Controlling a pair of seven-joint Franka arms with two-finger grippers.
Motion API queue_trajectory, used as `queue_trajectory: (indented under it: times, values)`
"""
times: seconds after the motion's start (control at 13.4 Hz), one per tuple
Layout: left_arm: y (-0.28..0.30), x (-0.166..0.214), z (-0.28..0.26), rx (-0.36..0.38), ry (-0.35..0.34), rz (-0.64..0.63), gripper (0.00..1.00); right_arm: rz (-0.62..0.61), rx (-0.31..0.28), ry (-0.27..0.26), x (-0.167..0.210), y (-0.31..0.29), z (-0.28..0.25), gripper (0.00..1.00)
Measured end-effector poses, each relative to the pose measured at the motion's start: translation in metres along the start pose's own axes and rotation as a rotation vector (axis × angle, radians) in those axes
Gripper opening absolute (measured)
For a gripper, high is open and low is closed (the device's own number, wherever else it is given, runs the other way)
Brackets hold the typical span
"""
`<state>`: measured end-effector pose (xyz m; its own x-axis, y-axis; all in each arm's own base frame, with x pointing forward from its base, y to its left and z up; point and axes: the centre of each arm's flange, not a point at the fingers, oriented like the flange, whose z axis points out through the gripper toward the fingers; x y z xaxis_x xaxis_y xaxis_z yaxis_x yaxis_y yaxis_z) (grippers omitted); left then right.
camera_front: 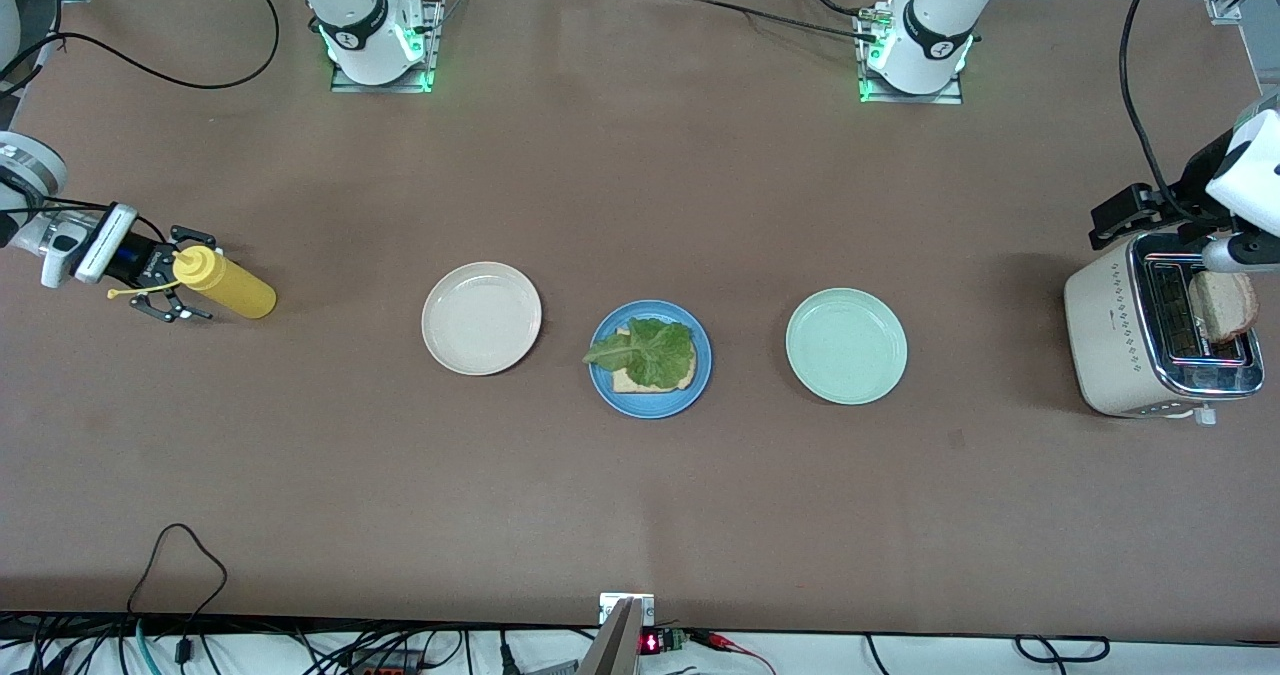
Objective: Make sandwich in blue plate with both arms
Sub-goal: 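Grasp the yellow squeeze bottle with the right gripper, then carry the yellow bottle over the blue plate with the right gripper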
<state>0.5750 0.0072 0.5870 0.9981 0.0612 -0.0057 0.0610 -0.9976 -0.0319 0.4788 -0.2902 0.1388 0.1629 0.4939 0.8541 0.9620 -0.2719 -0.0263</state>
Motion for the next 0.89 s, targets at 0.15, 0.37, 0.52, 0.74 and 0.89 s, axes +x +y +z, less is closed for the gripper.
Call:
queue_trajectory:
  times: [0.15, 0.37, 0.52, 0.74, 0.89]
  values:
    - [0.0, 0.0, 0.0, 0.0, 0.0, 0.0, 1.0, -0.002, 0.004, 0.021, 0.0, 0.001, 0.012, 1.0]
    - [0.0, 0.0, 0.0, 0.0, 0.0, 0.0, 1.0, -0.006, 0.013, 0.045, 0.002, 0.003, 0.027, 1.0]
    - [0.0, 0.0, 0.0, 0.0, 0.0, 0.0, 1.0, -0.013, 0.02, 0.052, 0.006, 0.005, 0.034, 1.0]
    - [0.0, 0.0, 0.0, 0.0, 0.0, 0.0, 1.0, -0.018, 0.031, 0.048, 0.008, 0.007, 0.043, 0.85]
    - [0.0, 0.0, 0.0, 0.0, 0.0, 0.0, 1.0, -0.025, 0.037, 0.041, 0.011, 0.01, 0.048, 0.64]
